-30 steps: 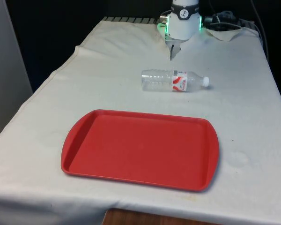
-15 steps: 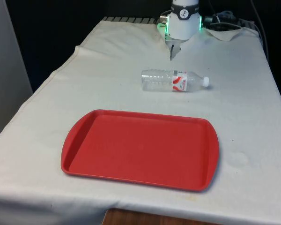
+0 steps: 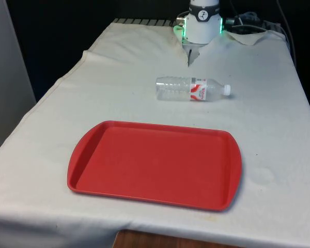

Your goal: Place the bottle upright on the tray.

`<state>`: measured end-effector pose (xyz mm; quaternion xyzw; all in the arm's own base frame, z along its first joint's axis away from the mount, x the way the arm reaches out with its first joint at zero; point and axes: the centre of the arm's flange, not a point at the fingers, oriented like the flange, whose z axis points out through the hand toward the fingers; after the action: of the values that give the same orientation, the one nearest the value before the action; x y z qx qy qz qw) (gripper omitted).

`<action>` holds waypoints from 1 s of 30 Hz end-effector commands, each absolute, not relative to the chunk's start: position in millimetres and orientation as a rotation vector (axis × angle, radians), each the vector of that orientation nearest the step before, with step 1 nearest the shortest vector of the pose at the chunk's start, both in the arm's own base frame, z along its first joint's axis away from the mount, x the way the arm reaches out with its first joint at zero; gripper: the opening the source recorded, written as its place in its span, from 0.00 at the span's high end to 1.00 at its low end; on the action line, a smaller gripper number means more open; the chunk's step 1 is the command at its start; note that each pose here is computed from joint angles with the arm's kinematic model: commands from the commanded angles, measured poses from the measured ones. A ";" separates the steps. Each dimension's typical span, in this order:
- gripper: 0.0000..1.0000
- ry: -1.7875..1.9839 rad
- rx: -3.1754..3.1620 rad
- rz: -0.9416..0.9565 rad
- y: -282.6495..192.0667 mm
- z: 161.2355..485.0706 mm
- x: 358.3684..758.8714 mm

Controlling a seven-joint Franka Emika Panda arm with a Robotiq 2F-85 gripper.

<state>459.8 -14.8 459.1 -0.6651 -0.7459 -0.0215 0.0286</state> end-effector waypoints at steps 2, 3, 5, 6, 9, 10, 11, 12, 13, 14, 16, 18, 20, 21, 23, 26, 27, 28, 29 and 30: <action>0.00 -2.316 -2.082 -0.034 -14.1 459.4 463.5; 0.00 -2.319 -2.086 -0.028 -13.5 459.9 464.0; 0.00 -2.320 -2.089 -0.019 -13.8 459.4 464.4; 0.00 -2.322 -2.091 -0.012 -13.7 459.3 464.6; 0.00 -2.329 -2.104 0.014 -13.1 459.3 466.2; 0.00 -2.329 -2.104 0.014 -13.1 459.3 466.2; 0.00 -2.332 -2.110 0.026 -12.2 458.9 466.0; 0.00 -2.324 -2.095 0.012 -12.7 458.7 464.9; 0.00 -2.333 -2.112 0.030 -11.5 459.0 466.0; 0.00 -2.332 -2.112 0.034 -11.0 458.4 465.7; 0.00 -2.331 -2.108 0.032 -11.4 458.2 465.5; 0.00 -2.329 -2.104 0.029 -11.1 458.0 465.3; 0.00 -2.327 -2.102 0.028 -11.0 458.0 465.2; 0.00 -2.324 -2.097 0.026 -10.7 457.3 464.7; 0.00 -2.324 -2.100 0.026 -11.1 455.9 465.1; 0.00 -2.319 -2.098 0.027 -11.2 452.9 465.0; 0.00 -2.318 -2.098 0.025 -11.1 452.5 464.9; 0.00 -2.316 -2.100 0.024 -11.0 451.7 465.0; 0.00 -2.313 -2.092 0.032 -10.6 452.2 464.4; 0.00 -2.314 -2.099 0.026 -10.4 449.7 464.9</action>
<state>464.3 -10.5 451.3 -0.6709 -0.7414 0.0106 0.0120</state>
